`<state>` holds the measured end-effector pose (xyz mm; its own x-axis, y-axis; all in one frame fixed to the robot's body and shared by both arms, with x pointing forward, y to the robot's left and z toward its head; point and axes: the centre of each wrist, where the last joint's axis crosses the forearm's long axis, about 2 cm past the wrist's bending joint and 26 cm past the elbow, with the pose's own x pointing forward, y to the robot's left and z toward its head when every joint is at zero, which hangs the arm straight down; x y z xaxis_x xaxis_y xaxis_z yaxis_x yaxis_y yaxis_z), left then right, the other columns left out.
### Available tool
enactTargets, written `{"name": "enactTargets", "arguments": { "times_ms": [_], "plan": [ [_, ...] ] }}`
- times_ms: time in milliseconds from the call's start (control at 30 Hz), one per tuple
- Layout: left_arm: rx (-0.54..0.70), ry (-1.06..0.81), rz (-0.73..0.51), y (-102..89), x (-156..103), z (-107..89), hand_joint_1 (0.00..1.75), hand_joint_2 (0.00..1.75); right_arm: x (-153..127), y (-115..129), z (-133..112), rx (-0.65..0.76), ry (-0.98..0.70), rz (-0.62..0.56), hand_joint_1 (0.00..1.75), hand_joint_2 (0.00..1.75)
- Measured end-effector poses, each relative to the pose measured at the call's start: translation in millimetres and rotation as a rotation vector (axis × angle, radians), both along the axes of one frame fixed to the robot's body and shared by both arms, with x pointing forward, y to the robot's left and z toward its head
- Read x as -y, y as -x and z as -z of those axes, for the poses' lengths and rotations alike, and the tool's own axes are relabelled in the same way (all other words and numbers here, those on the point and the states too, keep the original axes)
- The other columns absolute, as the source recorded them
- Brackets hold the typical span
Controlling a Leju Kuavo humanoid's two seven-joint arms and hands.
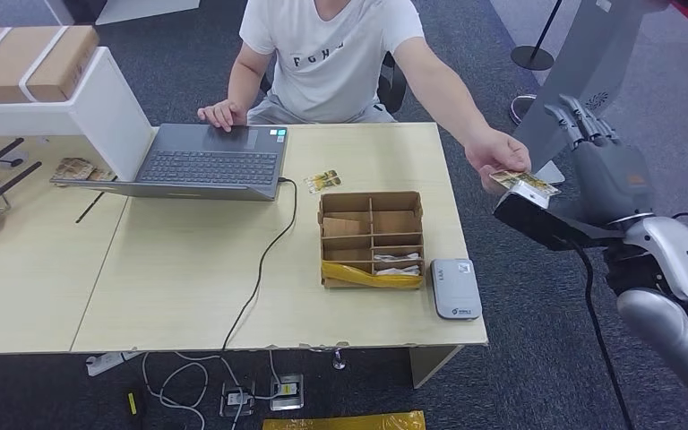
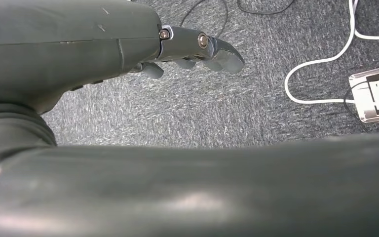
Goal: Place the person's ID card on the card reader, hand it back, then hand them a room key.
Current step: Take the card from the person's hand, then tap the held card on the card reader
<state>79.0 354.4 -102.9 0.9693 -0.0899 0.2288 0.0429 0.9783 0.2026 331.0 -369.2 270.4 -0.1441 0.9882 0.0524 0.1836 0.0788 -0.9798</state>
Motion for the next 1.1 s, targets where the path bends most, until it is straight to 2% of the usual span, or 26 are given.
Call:
{"name": "enactTargets", "arguments": {
  "times_ms": [500, 1100],
  "plan": [
    [-0.011, -0.005, -0.005, 0.6, -4, -0.4, 0.00, 0.00, -11, -1, 12, -0.068, -0.011, 0.004, 1.75, 1.75],
    [-0.025, -0.017, -0.003, 1.2, -8, -0.8, 0.00, 0.00, -39, 7, 38, -0.143, -0.086, -0.042, 1.75, 1.75]
  ]
}}
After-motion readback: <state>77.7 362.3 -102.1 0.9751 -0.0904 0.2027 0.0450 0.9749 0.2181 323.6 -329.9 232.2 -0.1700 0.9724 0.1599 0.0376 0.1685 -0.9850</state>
